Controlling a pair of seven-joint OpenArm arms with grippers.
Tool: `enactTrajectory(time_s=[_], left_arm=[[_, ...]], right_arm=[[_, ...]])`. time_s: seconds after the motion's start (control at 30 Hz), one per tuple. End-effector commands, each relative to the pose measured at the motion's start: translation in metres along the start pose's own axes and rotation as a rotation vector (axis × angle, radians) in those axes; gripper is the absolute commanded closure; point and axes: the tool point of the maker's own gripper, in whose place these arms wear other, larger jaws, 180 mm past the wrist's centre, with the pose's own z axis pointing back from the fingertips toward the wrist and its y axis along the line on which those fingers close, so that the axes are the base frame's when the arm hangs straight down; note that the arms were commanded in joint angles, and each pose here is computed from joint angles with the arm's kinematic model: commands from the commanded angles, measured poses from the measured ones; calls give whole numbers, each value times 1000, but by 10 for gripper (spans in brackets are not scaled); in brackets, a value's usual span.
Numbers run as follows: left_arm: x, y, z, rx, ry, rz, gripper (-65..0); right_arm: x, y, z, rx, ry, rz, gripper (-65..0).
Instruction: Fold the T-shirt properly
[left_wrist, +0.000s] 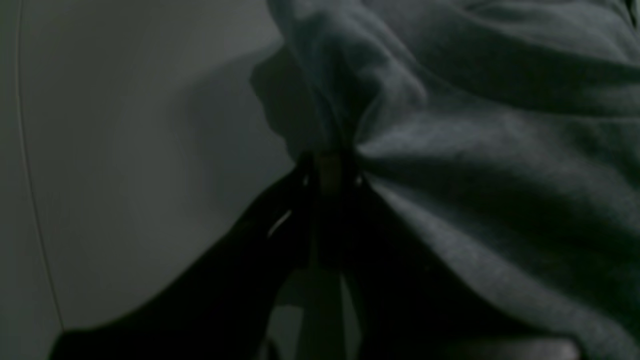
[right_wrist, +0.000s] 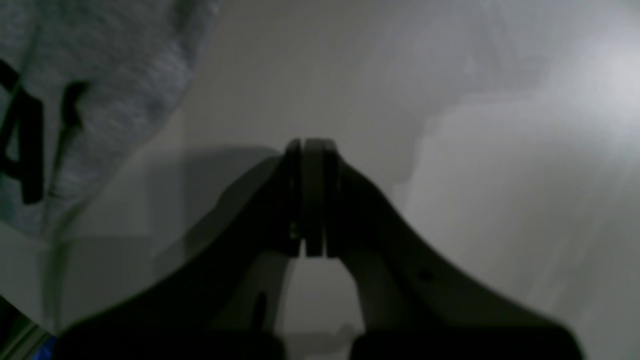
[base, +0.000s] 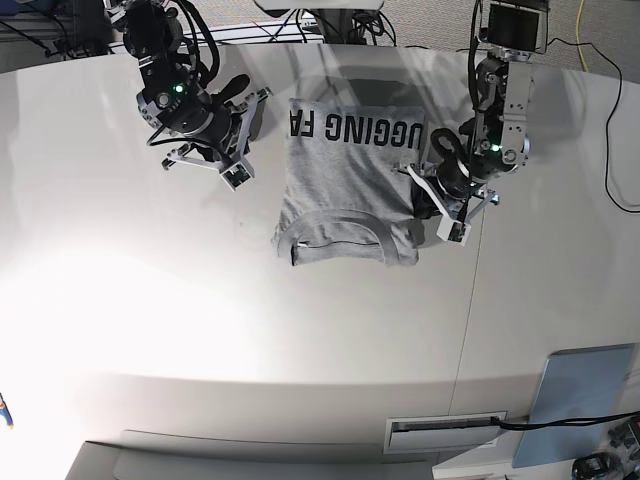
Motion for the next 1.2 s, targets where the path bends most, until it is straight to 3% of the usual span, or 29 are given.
enactTrajectory(time_s=[0.0,0.17,0.27,0.47,0.7,0.93,1.07,1.17], left_arm=[[0,3,3,8,16,-2,-19],[34,27,29,65,-92,40,-19],[41,40,55,80,-136,11,-19],[2,57,103,117,-109,22,-19],[-74,62,160,133,26,42,-19],[-147,59,215,149,193,118,-19],[-192,35,235,58,349,150,-19],[-222,26,240,30,409,248,-20]], right_arm=[[10,-4,5,-11,-38,5,0],[13,-7,17,-35,-69,12,0],[10,-9,33,-63,-93,19,0],[-25,-27,60,-137,-42,-43,0],[-96,-29,96,-129,84,-228,0],[-174,-3,134,-128,317,-288,0],[-211,18,146,-135,441,-320,0],[-243,27,142,-130,525,-339,0]])
